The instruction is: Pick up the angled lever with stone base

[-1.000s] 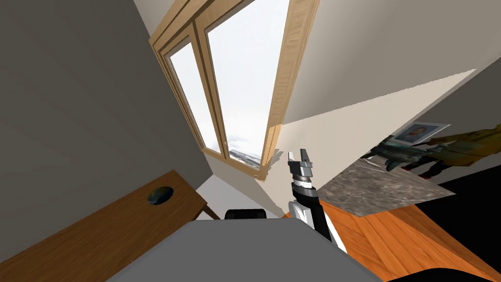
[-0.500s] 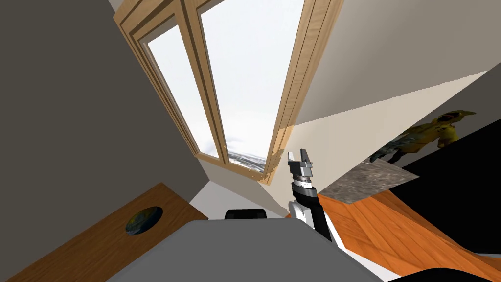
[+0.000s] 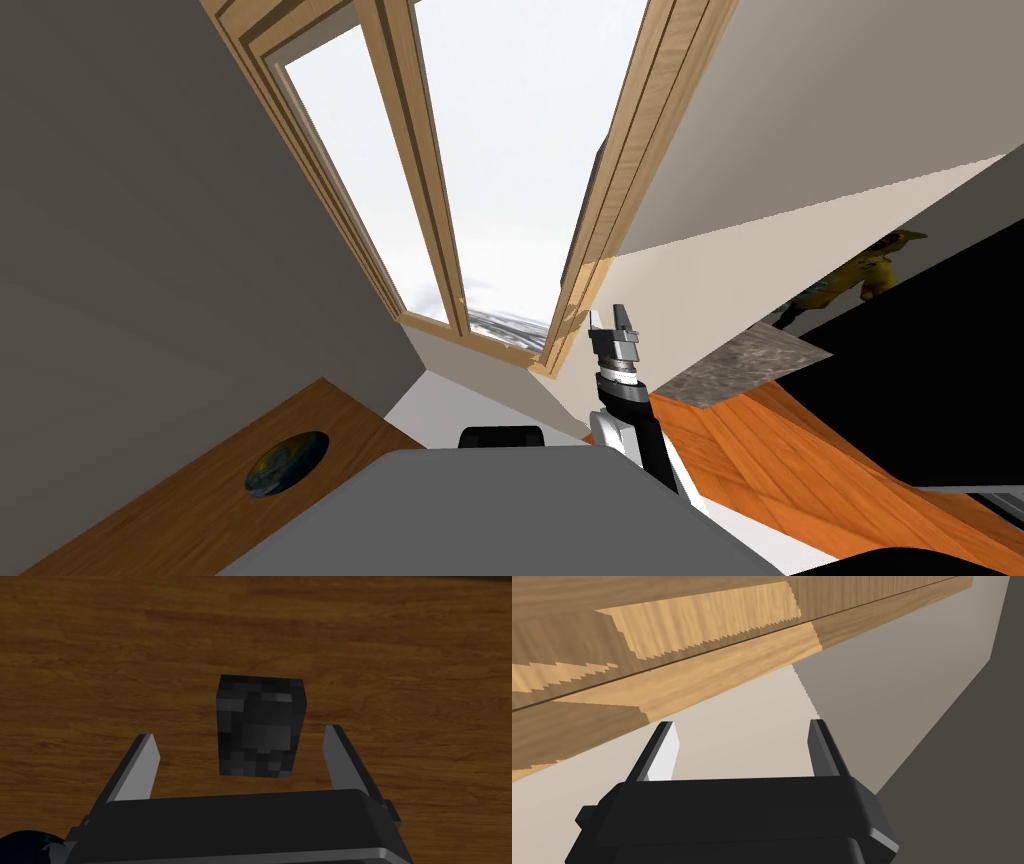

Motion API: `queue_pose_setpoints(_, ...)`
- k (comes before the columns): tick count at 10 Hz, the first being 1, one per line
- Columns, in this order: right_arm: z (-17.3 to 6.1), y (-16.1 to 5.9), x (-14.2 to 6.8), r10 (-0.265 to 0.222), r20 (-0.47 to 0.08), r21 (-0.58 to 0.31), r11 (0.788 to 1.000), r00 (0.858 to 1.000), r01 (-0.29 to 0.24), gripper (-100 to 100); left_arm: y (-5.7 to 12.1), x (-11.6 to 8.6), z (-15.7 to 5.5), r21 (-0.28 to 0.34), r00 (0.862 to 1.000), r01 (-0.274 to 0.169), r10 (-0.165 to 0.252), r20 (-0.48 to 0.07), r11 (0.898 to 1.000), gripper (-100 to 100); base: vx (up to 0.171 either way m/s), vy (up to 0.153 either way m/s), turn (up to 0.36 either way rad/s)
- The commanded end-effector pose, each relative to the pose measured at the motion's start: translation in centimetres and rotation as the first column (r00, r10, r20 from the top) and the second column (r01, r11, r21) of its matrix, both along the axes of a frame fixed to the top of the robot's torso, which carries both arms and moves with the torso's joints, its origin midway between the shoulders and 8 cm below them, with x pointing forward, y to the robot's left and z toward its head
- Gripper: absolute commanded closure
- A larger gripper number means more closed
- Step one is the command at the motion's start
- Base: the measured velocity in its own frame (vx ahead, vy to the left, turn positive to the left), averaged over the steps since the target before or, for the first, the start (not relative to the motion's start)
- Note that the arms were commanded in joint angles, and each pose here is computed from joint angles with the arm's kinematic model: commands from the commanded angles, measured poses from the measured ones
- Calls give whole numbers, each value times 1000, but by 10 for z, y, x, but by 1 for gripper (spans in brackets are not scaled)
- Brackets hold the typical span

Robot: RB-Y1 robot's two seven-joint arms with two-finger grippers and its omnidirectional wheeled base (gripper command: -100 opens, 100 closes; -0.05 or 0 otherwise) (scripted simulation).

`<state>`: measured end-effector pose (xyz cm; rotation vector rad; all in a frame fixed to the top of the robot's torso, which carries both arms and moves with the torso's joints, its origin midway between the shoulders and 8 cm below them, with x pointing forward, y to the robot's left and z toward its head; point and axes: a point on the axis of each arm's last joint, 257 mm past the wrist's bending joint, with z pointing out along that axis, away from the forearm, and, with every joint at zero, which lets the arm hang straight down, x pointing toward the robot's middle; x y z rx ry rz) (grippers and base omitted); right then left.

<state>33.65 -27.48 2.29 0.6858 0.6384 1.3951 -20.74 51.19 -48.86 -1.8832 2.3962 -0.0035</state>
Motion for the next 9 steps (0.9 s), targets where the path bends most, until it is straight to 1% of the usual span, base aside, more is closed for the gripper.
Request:
queue_pose_setpoints(1,0,0,0,0,0,0,1000,1000,0,0,-5,-1,-8,0,1000,-6,6,-1,1000,-100,-21,13,-70)
queue_pose_setpoints(2,0,0,0,0,0,0,1000,1000,0,0,-3,-2,-6,1,1000,-3,3,-2,1000,-100,-6,3,-18)
queue_pose_setpoints(3,0,0,0,0,0,0,1000,1000,0,0,-3,-2,-6,1,1000,-3,3,-2,1000,100,0,0,0)
queue_pose_setpoints(7,0,0,0,0,0,0,1000,1000,0,0,-3,-2,-6,1,1000,-2,2,-2,1000,100,0,0,0)
queue_pose_setpoints(8,0,0,0,0,0,0,1000,1000,0,0,-3,-2,-6,1,1000,-2,2,-2,1000,0,0,0,0)
queue_pose_setpoints(9,0,0,0,0,0,0,1000,1000,0,0,3,-1,2,1,1000,2,-2,-2,1000,100,16,-5,80)
